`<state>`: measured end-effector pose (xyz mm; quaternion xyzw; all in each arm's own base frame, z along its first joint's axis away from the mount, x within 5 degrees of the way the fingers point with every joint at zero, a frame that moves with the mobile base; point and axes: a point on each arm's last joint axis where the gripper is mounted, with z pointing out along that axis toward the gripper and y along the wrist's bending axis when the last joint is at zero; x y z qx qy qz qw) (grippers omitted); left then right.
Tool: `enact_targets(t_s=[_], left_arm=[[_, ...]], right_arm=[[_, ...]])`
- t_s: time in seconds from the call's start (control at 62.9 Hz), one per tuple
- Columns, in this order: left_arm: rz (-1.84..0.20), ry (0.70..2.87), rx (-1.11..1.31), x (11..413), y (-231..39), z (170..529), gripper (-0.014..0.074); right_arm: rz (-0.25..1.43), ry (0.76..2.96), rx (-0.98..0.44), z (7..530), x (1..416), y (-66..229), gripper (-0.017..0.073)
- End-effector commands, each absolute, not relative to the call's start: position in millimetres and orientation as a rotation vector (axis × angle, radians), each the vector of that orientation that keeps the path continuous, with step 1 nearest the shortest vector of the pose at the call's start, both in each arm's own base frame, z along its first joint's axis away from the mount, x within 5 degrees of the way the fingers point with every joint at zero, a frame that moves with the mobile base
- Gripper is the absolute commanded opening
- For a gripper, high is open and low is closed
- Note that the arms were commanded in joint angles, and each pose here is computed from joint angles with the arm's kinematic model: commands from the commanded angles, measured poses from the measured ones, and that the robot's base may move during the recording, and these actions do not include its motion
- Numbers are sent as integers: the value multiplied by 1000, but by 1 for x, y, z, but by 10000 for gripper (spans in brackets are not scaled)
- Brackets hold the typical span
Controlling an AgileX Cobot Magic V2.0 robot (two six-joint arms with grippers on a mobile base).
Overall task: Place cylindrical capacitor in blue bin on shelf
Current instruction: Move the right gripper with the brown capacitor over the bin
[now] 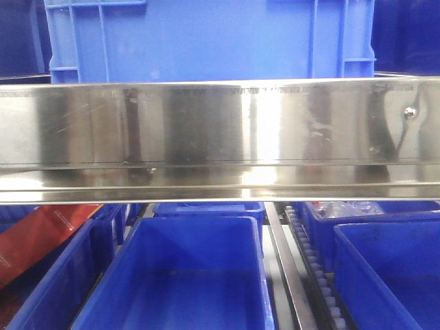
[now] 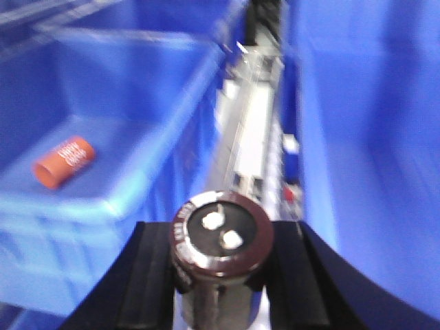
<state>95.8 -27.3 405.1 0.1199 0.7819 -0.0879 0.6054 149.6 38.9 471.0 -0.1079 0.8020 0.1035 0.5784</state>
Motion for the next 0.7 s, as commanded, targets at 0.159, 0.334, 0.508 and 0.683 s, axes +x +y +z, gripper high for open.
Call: enact_targets(t_s=[0.159,0.334,0.508,0.683], left_arm=[[-222,1846,276,94,-28,401,-111],[-223,1857,280,93,-28,401,-111],[-223,1857,280,93,-28,401,-111],[-223,1857,280,93,-28,401,-111]], right_arm=[[313,1790,-424,529,197,79,-162],[370,1803,-559,542,247,127,-162],[396,1905,-659,510,301,177,-162],[385,2043,-699,455,347,205,-162]])
